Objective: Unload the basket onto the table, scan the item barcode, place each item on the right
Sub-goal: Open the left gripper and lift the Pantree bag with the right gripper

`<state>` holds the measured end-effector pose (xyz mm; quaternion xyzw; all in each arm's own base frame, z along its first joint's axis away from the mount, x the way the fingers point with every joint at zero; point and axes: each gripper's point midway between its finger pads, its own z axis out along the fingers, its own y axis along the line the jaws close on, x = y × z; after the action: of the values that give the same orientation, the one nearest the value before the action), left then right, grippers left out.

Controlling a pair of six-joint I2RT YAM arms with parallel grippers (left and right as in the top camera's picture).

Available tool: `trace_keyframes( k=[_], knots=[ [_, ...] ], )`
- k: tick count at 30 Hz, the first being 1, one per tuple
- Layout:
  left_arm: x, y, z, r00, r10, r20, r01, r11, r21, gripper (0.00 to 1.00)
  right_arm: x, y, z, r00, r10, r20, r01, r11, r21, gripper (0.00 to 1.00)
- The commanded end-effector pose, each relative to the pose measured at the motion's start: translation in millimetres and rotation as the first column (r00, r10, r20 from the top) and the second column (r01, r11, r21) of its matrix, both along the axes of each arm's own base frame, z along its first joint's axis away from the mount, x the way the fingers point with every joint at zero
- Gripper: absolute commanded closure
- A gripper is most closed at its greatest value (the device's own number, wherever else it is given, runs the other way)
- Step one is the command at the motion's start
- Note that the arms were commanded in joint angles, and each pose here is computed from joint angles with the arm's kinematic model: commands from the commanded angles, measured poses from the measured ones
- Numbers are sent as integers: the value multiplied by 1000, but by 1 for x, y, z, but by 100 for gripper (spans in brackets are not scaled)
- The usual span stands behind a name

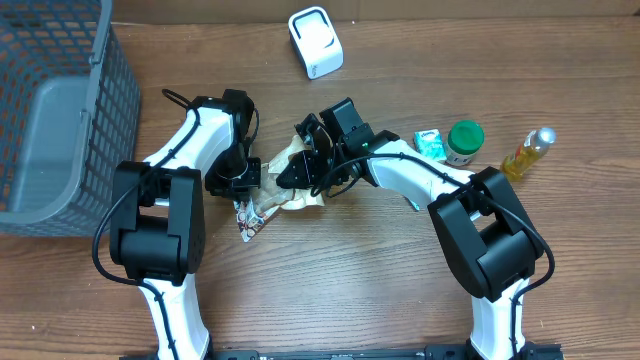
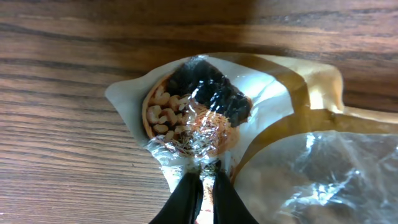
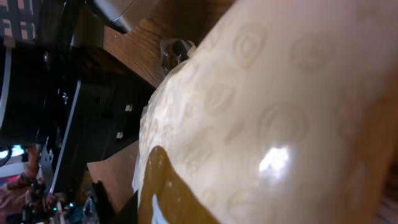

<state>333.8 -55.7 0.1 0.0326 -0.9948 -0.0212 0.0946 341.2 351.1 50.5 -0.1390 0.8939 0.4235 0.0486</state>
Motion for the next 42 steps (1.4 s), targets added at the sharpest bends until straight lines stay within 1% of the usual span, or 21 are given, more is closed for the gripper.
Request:
trace_keyframes(
  k=[1, 2, 6, 10, 12, 13, 15, 19, 22, 23, 27, 29, 30, 33, 34, 35, 36, 40, 42],
  knots=[
    [0, 0, -6, 1000, 4, 3, -4, 1000, -7, 90, -6, 3, 5, 1000, 23, -6, -23, 999, 26, 82],
    [1, -1, -5, 1000, 4, 5, -4, 1000, -11, 89, -6, 3, 5, 1000, 23, -6, -23, 999, 26, 85],
    [10, -5, 5, 1000, 11, 23, -10, 999, -34, 89, -3, 0, 11, 1000, 23, -1, -23, 999, 41, 89],
    [33, -5, 31, 997, 22, 76, -19, 999, -44, 89, 7, -11, 31, 999, 16, 42, -19, 997, 73, 92],
    [47, -4, 50, 993, 29, 114, -23, 998, -51, 89, 11, -17, 45, 997, 16, 69, -23, 995, 93, 94],
    [53, -4, 58, 991, 32, 132, -25, 998, -54, 88, 13, -20, 52, 997, 10, 78, -17, 995, 99, 96],
    [69, -3, 82, 982, 41, 184, -30, 998, -62, 86, 16, -29, 66, 996, -3, 87, -7, 993, 117, 96],
    [92, 2, 115, 961, 61, 271, -42, 996, -77, 77, 15, -45, 90, 993, 13, 115, -32, 987, 159, 96],
    [106, 10, 130, 940, 93, 328, -68, 994, -86, 64, 9, -57, 109, 991, 47, 127, -74, 973, 219, 96],
    [111, 16, 133, 932, 109, 345, -82, 993, -90, 61, 7, -62, 117, 991, 59, 120, -88, 963, 254, 96],
    [118, 31, 133, 919, 144, 367, -118, 989, -95, 51, 0, -80, 137, 992, 98, 81, -122, 915, 385, 96],
    [120, 39, 133, 914, 160, 372, -134, 986, -95, 48, -3, -92, 146, 992, 108, 70, -128, 888, 442, 96],
    [121, 44, 134, 911, 170, 375, -145, 985, -96, 44, -3, -100, 150, 992, 106, 64, -124, 874, 470, 96],
    [125, 55, 134, 901, 193, 389, -168, 981, -99, 37, -3, -112, 158, 993, 102, 57, -116, 849, 515, 96],
    [126, 58, 135, 898, 199, 393, -173, 980, -100, 32, -4, -115, 159, 993, 102, 58, -118, 843, 525, 96],
    [127, 61, 135, 894, 205, 398, -179, 979, -102, 24, -5, -117, 161, 993, 104, 60, -119, 836, 535, 96],
    [128, 62, 135, 893, 200, 402, -171, 979, -107, 21, -6, -118, 161, 993, 103, 56, -117, 836, 537, 96],
    [134, 52, 138, 900, 104, 423, -32, 984, -175, 17, -9, -118, 159, 992, 109, 70, -130, 835, 534, 96],
    [136, 51, 139, 897, 84, 434, -1, 982, -188, 15, -11, -118, 159, 991, 113, 77, -137, 835, 534, 96]
  ],
)
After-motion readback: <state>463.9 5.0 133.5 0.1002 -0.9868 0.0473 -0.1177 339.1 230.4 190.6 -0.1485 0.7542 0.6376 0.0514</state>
